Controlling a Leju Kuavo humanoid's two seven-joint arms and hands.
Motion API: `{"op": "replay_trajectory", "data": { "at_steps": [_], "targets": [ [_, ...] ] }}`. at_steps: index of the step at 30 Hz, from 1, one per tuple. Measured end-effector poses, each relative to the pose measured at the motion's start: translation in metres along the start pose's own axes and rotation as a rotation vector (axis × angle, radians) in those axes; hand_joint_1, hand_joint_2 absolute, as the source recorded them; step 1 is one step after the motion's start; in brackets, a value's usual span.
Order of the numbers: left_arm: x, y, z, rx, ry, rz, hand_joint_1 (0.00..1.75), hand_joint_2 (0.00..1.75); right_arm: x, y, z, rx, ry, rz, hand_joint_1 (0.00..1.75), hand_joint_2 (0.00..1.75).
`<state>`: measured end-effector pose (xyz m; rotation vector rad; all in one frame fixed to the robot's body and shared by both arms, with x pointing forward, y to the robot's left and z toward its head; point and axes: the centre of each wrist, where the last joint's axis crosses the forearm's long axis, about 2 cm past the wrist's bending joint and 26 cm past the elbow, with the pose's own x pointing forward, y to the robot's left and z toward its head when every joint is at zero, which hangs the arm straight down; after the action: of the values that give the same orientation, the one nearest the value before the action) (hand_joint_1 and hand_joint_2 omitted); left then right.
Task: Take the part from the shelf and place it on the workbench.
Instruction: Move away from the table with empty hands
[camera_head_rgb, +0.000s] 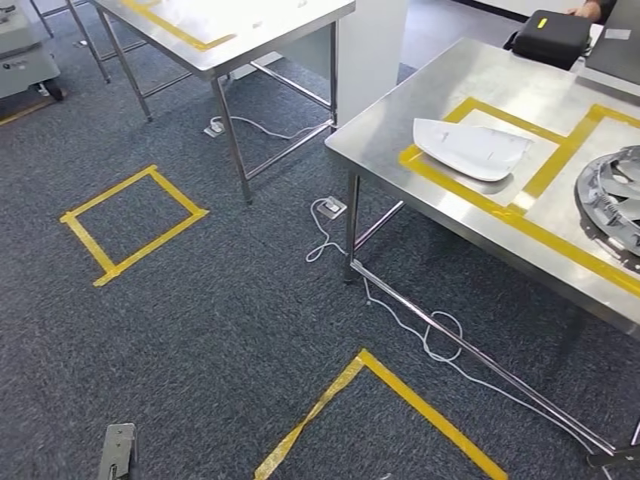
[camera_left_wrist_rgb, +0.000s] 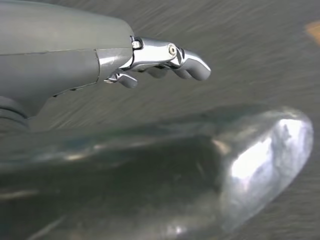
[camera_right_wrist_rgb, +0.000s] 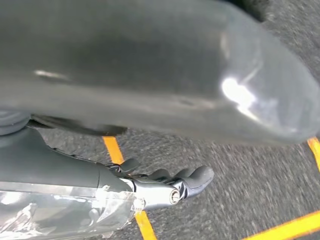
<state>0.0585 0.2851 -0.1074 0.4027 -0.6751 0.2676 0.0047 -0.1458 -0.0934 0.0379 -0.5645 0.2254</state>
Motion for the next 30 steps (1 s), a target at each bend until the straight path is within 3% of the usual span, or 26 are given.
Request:
{"op": "replay_trajectory", "data": {
  "at_steps": [8,15,24,30],
  "targets": [
    [-0.013,-0.004,0.011,0.002,0.206,0.066,0.00,0.00,-0.002,-0.001,0.000,0.073,0.012,0.067,0.00,0.00],
    [-0.019,-0.009,0.017,0.000,0.288,0.090,0.00,0.00,-0.001,-0.003,-0.001,0.117,0.021,0.122,0.00,0.00],
    [-0.020,-0.014,0.019,-0.012,0.325,0.163,0.00,0.00,0.009,-0.002,-0.006,0.206,0.003,0.237,0.00,0.00],
    [-0.023,-0.011,0.021,-0.038,0.283,0.195,0.00,0.00,0.012,0.001,-0.006,0.250,0.003,0.279,0.00,0.00]
  ]
}}
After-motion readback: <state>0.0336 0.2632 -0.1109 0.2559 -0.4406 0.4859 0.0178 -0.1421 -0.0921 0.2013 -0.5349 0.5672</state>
